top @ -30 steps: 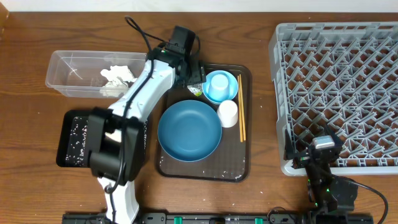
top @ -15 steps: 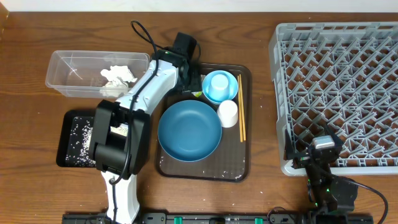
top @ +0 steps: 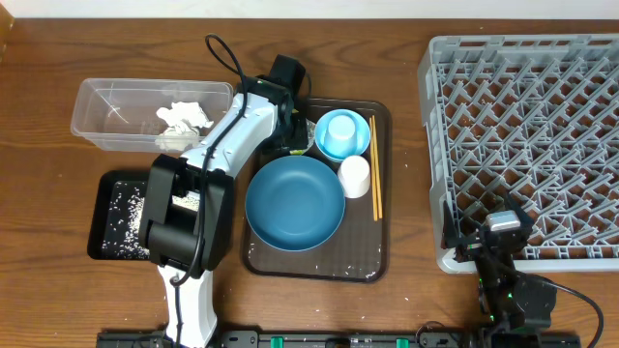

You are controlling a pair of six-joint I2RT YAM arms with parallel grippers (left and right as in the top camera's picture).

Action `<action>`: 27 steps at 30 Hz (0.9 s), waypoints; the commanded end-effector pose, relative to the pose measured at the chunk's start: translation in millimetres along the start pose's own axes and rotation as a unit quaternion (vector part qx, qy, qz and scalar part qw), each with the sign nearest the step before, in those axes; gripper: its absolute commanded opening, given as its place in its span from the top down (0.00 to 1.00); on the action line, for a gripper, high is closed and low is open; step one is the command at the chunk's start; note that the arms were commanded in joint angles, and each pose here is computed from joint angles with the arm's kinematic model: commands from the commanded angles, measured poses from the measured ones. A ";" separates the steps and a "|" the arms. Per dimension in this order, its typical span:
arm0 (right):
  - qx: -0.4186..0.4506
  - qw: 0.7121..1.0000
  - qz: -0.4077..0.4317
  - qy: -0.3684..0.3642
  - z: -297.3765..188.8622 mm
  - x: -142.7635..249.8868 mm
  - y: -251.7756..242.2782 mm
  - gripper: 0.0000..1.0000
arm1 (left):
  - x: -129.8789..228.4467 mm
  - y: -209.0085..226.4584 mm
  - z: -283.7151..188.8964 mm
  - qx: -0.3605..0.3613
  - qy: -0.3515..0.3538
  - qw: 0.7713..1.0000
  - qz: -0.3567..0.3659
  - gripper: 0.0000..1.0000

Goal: Sort waste into correct bins and load items into the dishwasher rack

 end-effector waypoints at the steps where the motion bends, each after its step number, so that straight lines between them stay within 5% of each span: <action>1: 0.007 1.000 -0.003 0.001 -0.5 0.8 -1.8 0.01 | -0.7 2.9 5.3 -0.011 0.003 1.000 -0.001 0.57; 11: 0.007 1.000 -0.003 0.002 -0.4 0.9 -1.7 0.01 | -0.8 2.9 5.3 -0.011 0.003 1.000 -0.001 0.74; 16: 0.007 1.000 -0.003 0.001 -0.5 0.7 -1.8 0.01 | -1.1 2.7 4.3 -0.010 0.001 1.000 -0.001 0.93; 27: 0.007 1.000 -0.003 0.001 -0.5 0.7 -1.8 0.01 | -5.5 -1.6 -20.2 0.012 -0.035 0.999 0.001 0.93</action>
Point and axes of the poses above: each gripper's point midway between its finger pads, its own z axis out along the fingers, its own y axis along the line the jaws close on, x = y × z, the point moved 10 cm from there along -z, back along the fingers, and after that the axes turned 6 degrees about -z, right-handed, at the moved point
